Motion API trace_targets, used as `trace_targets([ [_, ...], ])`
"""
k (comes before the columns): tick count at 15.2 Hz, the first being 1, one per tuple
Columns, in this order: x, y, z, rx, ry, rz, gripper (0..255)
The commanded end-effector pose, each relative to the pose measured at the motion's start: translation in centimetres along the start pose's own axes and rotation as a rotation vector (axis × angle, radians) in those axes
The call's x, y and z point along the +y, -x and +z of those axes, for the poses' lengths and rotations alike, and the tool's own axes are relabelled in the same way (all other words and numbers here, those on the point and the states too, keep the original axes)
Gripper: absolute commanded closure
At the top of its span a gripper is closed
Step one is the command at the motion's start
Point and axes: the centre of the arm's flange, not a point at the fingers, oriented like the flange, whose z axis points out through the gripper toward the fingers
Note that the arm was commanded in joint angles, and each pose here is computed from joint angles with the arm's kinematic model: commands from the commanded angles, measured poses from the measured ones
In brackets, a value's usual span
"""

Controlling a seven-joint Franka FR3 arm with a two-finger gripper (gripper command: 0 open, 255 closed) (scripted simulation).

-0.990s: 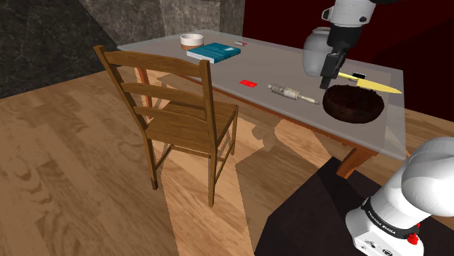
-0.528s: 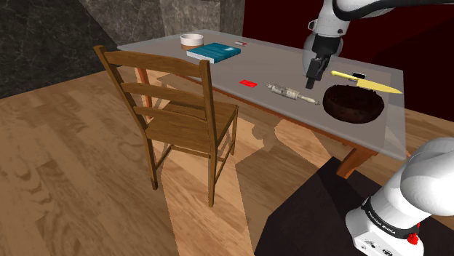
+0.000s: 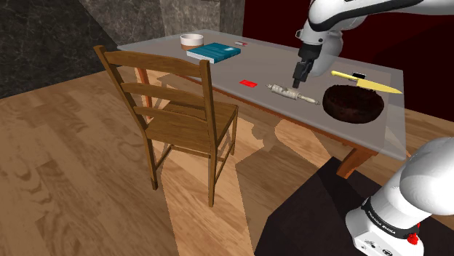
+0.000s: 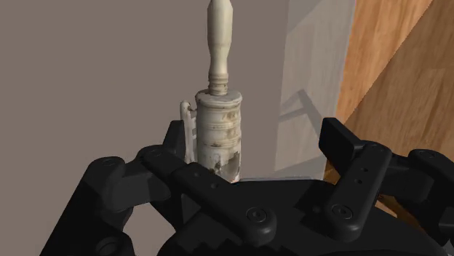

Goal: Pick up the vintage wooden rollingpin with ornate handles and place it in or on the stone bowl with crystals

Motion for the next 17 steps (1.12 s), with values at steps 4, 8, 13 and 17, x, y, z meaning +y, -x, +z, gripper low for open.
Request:
trace_targets([
  [4,3.1,-2.7,2.4,0.013,-0.017,-0.009,0],
  [8,3.1,-2.7,4.5,0.013,-0.017,-0.009,0],
  [13,3.1,-2.7,5.9,0.013,-0.017,-0.009,0],
  [17,3.1,-2.7,5.9,0.013,-0.017,-0.009,0],
])
